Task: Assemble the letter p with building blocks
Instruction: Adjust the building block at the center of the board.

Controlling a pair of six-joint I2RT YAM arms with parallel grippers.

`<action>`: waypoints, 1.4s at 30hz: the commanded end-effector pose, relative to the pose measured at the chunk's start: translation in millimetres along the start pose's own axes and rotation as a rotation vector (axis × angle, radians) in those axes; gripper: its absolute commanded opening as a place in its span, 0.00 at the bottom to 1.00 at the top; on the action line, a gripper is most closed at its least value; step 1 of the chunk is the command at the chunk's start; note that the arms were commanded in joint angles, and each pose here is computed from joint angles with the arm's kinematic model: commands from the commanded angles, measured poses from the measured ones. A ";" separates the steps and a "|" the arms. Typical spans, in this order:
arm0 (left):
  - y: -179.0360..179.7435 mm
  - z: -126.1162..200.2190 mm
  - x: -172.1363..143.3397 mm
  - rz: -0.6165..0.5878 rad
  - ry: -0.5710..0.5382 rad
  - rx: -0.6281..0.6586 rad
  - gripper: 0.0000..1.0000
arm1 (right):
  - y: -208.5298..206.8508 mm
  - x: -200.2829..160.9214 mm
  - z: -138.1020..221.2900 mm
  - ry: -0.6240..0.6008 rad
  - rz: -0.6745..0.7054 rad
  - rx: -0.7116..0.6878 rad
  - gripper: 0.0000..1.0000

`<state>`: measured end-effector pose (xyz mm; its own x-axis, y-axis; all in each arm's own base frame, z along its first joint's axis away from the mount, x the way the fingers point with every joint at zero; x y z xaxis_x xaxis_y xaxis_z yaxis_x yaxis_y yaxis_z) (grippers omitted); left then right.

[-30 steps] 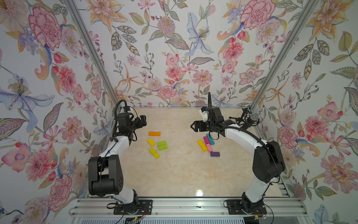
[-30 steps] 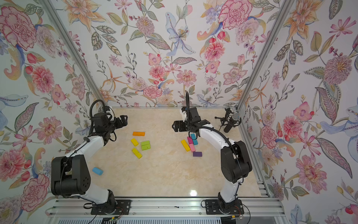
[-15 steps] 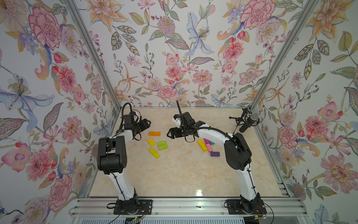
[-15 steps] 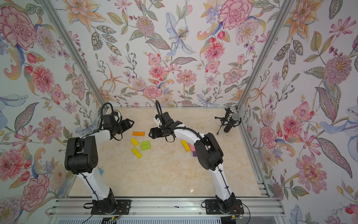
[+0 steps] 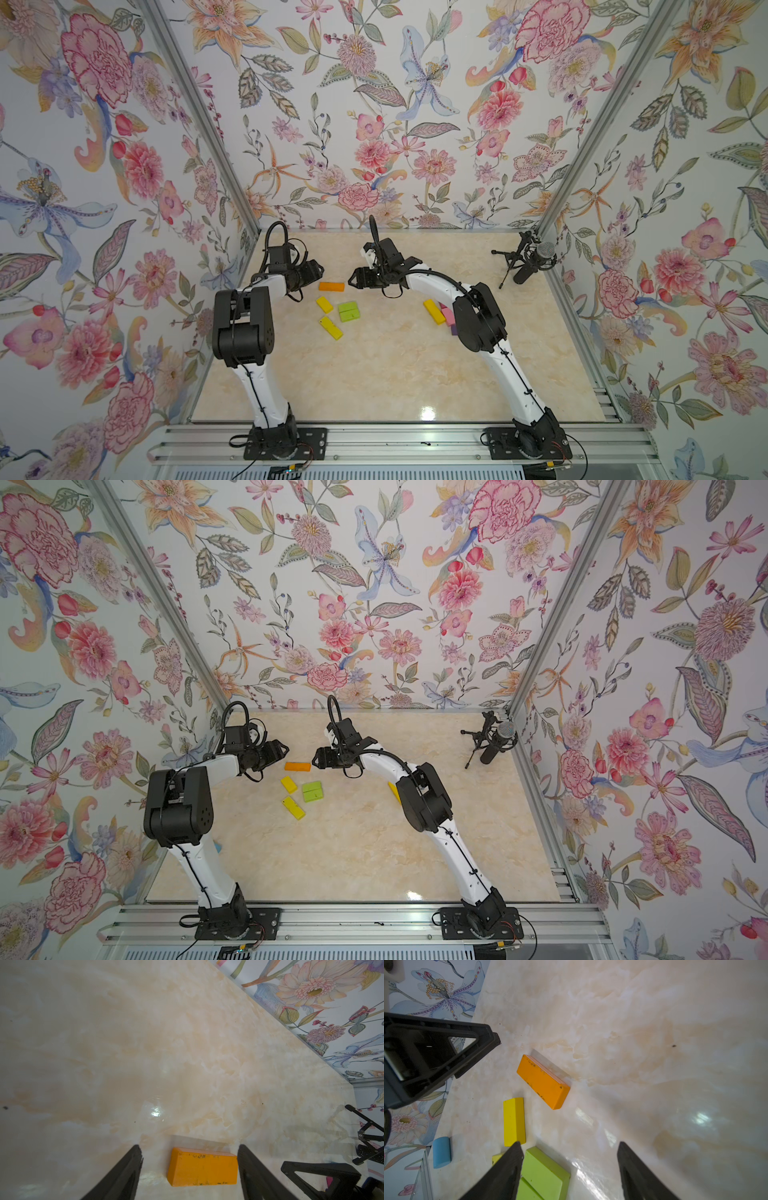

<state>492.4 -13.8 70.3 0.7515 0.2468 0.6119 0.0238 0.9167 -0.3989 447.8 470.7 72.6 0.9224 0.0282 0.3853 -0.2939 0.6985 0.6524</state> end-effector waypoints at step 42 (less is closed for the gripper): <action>-59.2 -37.1 -67.3 -0.021 0.137 -0.175 0.51 | 7.9 -24.6 -6.1 0.094 -0.258 0.076 0.62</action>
<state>478.2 -78.0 39.2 0.7984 0.1947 0.5697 0.1324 0.8663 -0.4816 426.4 490.2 54.5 0.9883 -0.0458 0.1458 -0.0859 0.6227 0.7777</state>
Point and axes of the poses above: each gripper's point midway between its finger pads, its own z axis back along the fingers, its own y axis along the line the jaws close on, x = y × z, the point moved 1 cm from there along z, back along the fingers, and after that the axes turned 11 degrees about -z, right-handed, at the moved point
